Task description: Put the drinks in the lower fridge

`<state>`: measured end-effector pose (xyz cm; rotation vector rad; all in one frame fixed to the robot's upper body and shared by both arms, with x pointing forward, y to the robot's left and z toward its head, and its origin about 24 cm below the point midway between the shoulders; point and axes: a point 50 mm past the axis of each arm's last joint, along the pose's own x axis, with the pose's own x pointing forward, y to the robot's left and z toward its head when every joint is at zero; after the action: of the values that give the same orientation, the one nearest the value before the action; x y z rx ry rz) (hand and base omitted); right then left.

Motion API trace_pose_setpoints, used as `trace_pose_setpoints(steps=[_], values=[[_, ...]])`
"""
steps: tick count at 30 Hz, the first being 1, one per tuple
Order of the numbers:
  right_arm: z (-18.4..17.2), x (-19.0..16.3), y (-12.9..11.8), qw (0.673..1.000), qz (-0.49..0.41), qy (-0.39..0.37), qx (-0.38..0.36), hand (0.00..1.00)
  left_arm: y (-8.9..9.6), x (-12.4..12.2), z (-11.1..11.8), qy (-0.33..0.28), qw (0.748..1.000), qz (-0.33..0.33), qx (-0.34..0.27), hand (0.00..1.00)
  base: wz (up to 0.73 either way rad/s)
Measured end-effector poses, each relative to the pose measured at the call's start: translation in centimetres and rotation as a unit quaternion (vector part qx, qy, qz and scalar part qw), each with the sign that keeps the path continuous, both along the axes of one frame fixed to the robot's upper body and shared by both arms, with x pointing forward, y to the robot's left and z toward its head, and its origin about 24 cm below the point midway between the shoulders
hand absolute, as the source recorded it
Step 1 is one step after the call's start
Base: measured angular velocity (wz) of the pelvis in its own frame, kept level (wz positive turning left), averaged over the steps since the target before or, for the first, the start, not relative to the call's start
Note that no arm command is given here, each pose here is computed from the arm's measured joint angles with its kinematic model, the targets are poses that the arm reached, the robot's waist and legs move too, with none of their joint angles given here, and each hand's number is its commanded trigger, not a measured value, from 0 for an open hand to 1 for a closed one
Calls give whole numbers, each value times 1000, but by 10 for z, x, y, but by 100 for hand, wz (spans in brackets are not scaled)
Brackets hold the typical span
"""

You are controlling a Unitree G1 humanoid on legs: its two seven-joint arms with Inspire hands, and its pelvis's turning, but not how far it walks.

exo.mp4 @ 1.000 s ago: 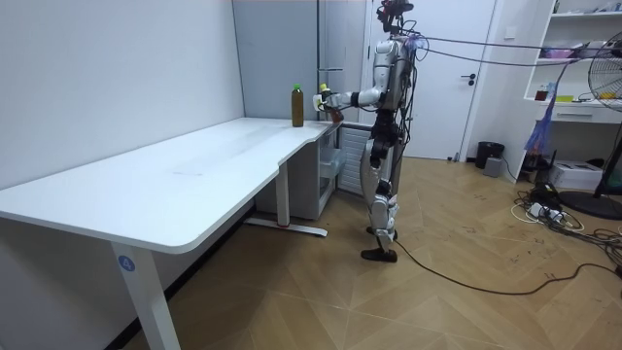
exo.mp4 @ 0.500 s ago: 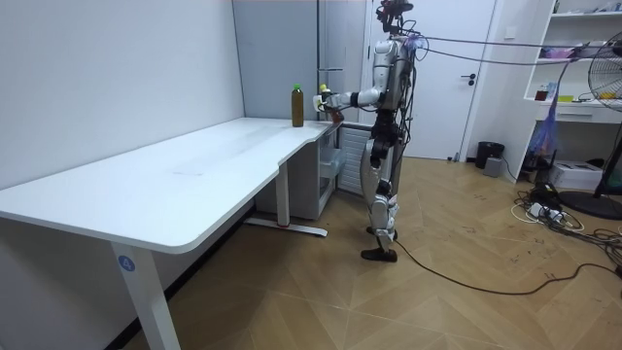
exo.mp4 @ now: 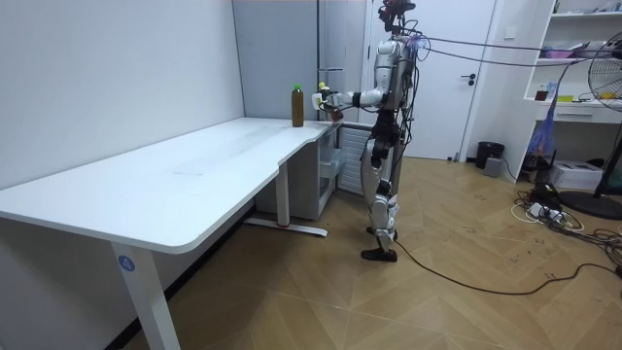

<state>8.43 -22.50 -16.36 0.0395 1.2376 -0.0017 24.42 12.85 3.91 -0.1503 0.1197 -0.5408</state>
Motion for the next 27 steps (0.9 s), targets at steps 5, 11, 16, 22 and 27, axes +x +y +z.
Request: trace_pose_setpoints(steps=[5, 11, 16, 22, 27], values=[[0, 2, 5, 1000, 18, 0, 5, 0, -1, 0, 11, -23, 1000, 12, -2, 100, 4], [1, 10, 13, 998, 65, -12, 14, 0, 1, -1, 9, -18, 1000, 25, -1, 100, 13], [8, 30, 33, 986, 152, -53, 42, 0, 2, -1, 11, -23, 999, 36, 5, 100, 6], [22, 53, 56, 964, 224, -106, 99, 0, 0, -3, 29, -74, 997, 31, -13, 100, 0], [39, 67, 71, 938, 265, -154, 158, 0, 1, -12, 20, -59, 998, 19, -19, 100, 1]])
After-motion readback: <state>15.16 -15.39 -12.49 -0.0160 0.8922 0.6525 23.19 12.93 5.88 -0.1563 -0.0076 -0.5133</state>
